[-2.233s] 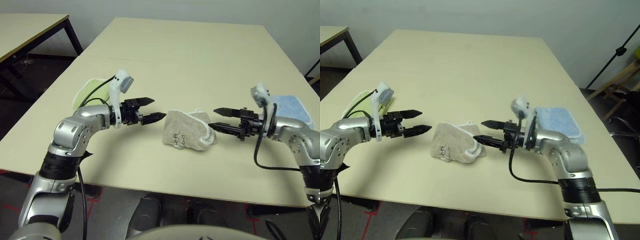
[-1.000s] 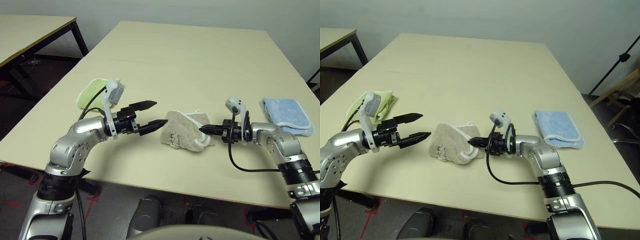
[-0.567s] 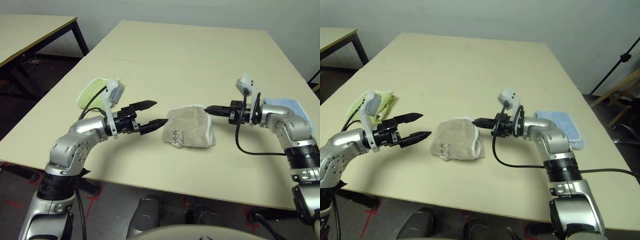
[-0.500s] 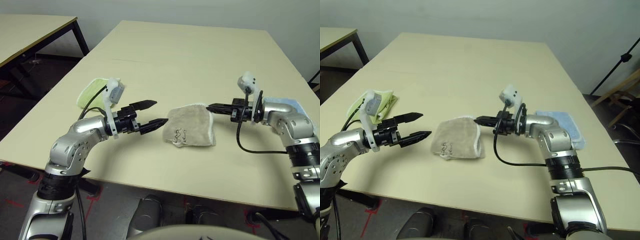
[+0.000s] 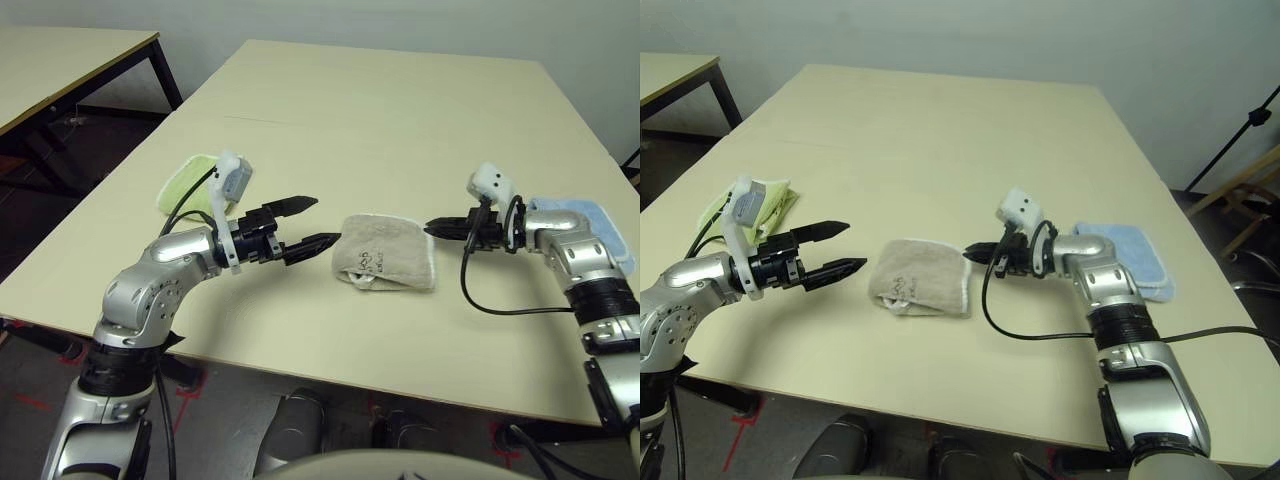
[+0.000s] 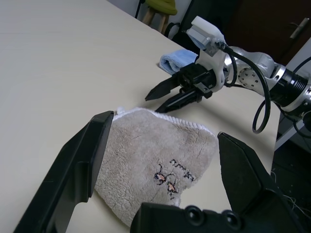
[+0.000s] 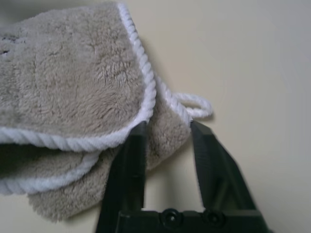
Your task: Fold the towel and set it aside.
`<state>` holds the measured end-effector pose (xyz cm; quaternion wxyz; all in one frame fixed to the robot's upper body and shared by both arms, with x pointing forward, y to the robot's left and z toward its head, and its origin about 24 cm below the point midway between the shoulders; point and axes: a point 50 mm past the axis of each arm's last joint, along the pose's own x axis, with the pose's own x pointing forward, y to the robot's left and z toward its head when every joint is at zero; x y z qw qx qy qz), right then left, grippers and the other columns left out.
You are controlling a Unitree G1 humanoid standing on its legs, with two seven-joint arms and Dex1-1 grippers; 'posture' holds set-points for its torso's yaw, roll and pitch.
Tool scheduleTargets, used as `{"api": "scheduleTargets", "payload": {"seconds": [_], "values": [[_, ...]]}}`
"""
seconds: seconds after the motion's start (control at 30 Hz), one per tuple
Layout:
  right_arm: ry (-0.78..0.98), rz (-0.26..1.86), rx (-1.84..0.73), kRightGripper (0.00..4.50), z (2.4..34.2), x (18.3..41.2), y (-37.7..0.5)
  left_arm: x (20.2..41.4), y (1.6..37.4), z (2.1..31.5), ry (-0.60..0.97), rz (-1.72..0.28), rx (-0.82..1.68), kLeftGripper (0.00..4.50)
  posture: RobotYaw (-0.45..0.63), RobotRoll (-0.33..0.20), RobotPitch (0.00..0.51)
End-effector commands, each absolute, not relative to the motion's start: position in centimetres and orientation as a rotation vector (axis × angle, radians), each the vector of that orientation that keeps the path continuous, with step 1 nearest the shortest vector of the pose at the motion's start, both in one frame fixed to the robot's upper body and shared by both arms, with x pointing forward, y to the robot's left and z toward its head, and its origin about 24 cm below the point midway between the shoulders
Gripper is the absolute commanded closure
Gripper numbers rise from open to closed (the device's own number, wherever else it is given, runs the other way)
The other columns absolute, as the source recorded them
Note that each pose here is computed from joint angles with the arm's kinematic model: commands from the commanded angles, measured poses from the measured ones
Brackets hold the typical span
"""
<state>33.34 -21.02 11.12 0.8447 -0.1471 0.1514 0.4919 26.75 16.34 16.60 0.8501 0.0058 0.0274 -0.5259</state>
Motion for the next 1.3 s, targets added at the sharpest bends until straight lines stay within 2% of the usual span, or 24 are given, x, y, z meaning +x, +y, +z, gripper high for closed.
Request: {"api": "scheduleTargets", "payload": {"seconds": [0.03,0.13,0.17,0.4,0.53,0.67,0.83,0.97,1.23,1.27,1.3], "values": [[0.286,0.997,-0.28,1.4,11.7,33.4,-22.0,27.0,16.2,17.0,0.054,-1.112,0.025,0.0,0.23,0.0,0.066],[0.224,0.995,-0.224,0.18,13.1,33.3,-22.0,27.3,16.3,17.4,0.04,-1.097,0.026,0.0,0.23,0.0,0.066],[0.203,0.999,-0.206,0.02,13.6,33.2,-22.0,27.4,16.3,17.6,0.036,-1.093,0.028,0.0,0.22,0.0,0.066],[0.039,1.113,-0.044,0.02,17.1,31.2,-19.9,27.8,16.5,18.7,0.01,-1.065,0.055,0.0,0.21,0.0,0.067],[-0.053,1.188,0.016,0.02,18.5,30.0,-18.3,28.1,16.4,19.2,-0.007,-1.072,0.16,0.0,0.21,0.0,0.065],[-0.075,1.219,0.039,0.02,18.5,29.3,-17.6,28.5,16.3,18.7,0.024,-1.055,0.172,0.0,0.21,0.0,0.067],[-0.014,1.245,-0.002,0.02,16.3,28.6,-16.9,29.1,16.0,16.2,0.121,-1.012,0.178,0.0,0.21,0.0,0.069],[0.025,1.258,0.012,1.33,14.8,28.2,-16.4,29.5,15.2,14.2,0.164,-0.988,0.181,1.28,0.21,0.0,0.07],[0.072,1.277,-0.03,4.45,12.0,27.5,-15.3,29.6,12.1,11.5,0.191,-1.08,0.167,4.24,0.2,0.0,0.071],[0.079,1.275,-0.036,4.5,11.7,27.6,-15.2,29.6,11.9,11.3,0.196,-1.085,0.165,4.48,0.2,0.0,0.071],[0.083,1.271,-0.043,4.5,11.5,27.6,-15.2,29.6,11.7,11.1,0.198,-1.092,0.165,4.48,0.19,0.0,0.071]]}}
